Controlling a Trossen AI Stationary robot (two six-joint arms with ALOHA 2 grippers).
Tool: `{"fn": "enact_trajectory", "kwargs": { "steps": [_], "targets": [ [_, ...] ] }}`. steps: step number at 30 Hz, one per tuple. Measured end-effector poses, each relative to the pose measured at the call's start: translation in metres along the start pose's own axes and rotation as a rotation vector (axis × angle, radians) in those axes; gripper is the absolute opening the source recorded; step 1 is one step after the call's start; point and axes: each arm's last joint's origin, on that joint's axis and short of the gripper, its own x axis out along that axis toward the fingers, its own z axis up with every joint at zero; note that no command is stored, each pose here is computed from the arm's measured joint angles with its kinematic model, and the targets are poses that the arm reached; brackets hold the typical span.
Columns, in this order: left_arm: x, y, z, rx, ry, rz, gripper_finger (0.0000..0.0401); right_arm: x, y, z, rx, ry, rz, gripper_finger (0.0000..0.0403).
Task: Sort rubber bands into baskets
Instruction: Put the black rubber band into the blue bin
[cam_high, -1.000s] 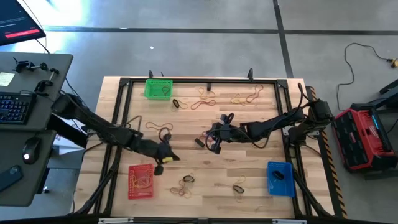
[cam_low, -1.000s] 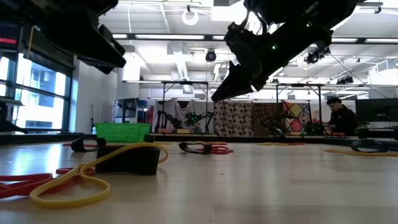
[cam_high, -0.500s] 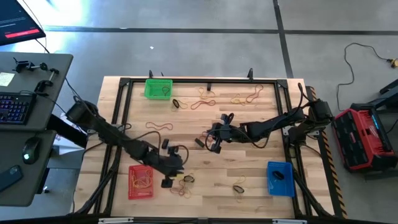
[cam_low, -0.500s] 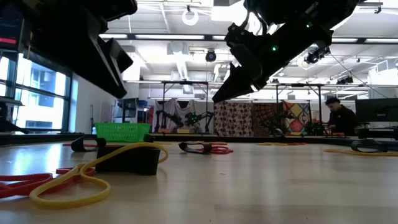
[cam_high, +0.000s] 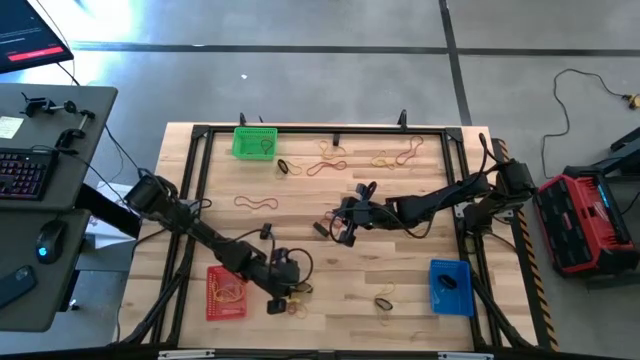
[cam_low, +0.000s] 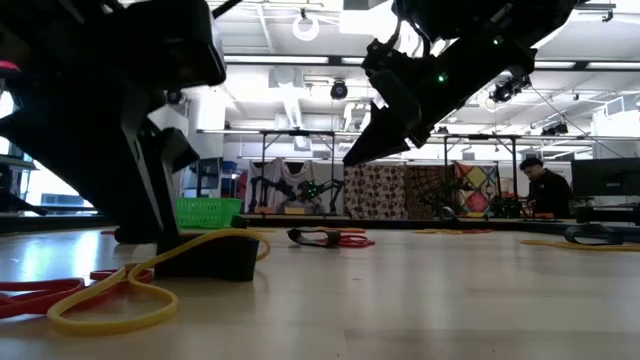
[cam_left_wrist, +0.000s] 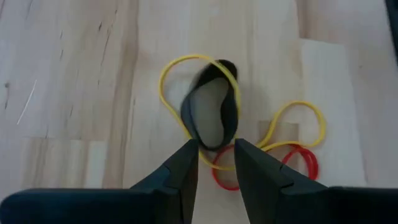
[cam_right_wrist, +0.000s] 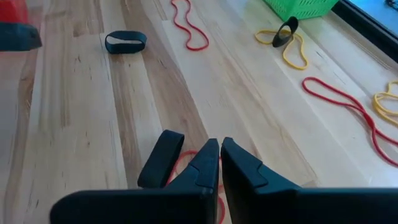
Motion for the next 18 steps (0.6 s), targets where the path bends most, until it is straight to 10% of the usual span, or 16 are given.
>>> {"fn": "enact_trajectory", "kwargs": {
  "steps": [18],
  "targets": [
    [0.0023, 0.0025, 0.0026, 0.096, -0.034, 0.034, 0.0065, 0.0000, 0.0000, -0.0010, -0.007, 0.012, 0.009, 0.0008]
  ]
}}
